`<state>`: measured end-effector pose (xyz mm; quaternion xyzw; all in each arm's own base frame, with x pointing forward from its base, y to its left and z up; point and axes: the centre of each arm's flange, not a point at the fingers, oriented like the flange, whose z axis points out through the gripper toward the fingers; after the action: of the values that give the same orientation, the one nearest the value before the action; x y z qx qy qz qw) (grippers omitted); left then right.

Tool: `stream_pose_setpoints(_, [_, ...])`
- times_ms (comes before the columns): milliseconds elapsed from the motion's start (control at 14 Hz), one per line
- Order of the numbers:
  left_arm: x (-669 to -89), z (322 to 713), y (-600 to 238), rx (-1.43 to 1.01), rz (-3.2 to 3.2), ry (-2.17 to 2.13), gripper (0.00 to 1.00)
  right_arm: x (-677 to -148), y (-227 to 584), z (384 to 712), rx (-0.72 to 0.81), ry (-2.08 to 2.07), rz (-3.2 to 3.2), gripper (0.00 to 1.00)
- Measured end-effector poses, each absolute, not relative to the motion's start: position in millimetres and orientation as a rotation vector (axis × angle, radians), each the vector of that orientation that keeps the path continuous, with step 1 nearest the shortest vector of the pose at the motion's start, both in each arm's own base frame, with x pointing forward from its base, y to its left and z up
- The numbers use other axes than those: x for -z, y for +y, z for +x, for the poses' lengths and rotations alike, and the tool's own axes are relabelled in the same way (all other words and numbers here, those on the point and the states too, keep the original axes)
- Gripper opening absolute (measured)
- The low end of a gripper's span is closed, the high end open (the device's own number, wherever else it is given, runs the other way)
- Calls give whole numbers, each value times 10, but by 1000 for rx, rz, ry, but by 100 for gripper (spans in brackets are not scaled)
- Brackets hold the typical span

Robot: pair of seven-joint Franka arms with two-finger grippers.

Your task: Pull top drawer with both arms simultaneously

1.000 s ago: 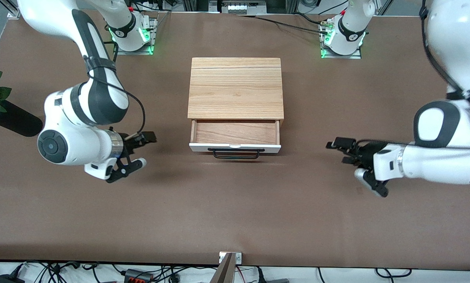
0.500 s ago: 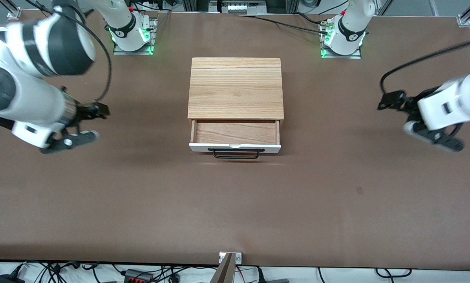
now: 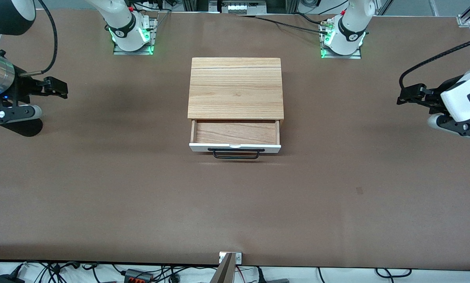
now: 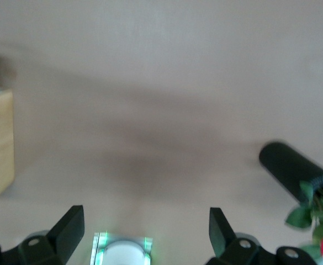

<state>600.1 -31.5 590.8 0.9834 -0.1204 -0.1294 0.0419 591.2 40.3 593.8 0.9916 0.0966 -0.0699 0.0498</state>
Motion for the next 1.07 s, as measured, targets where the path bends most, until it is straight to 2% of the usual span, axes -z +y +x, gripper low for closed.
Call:
stream_pose_setpoints(143, [-5945, 5870, -492, 398, 3042, -339, 100, -5752, 141, 5792, 96, 235, 3094, 100])
stream_pose_setpoints(357, [-5906, 5522, -679, 294, 3109, -328, 100, -5662, -186, 5532, 86, 130, 3159, 100])
stream_pose_setpoints(571, [-5866, 5128, -583, 262, 3142, -290, 100, -5804, -213, 5488, 23, 124, 3149, 100])
stream_pose_setpoints(1071, [-5824, 5055, -560, 251, 3134, -275, 100, -5856, 65, 5493, 8, 76, 3148, 100])
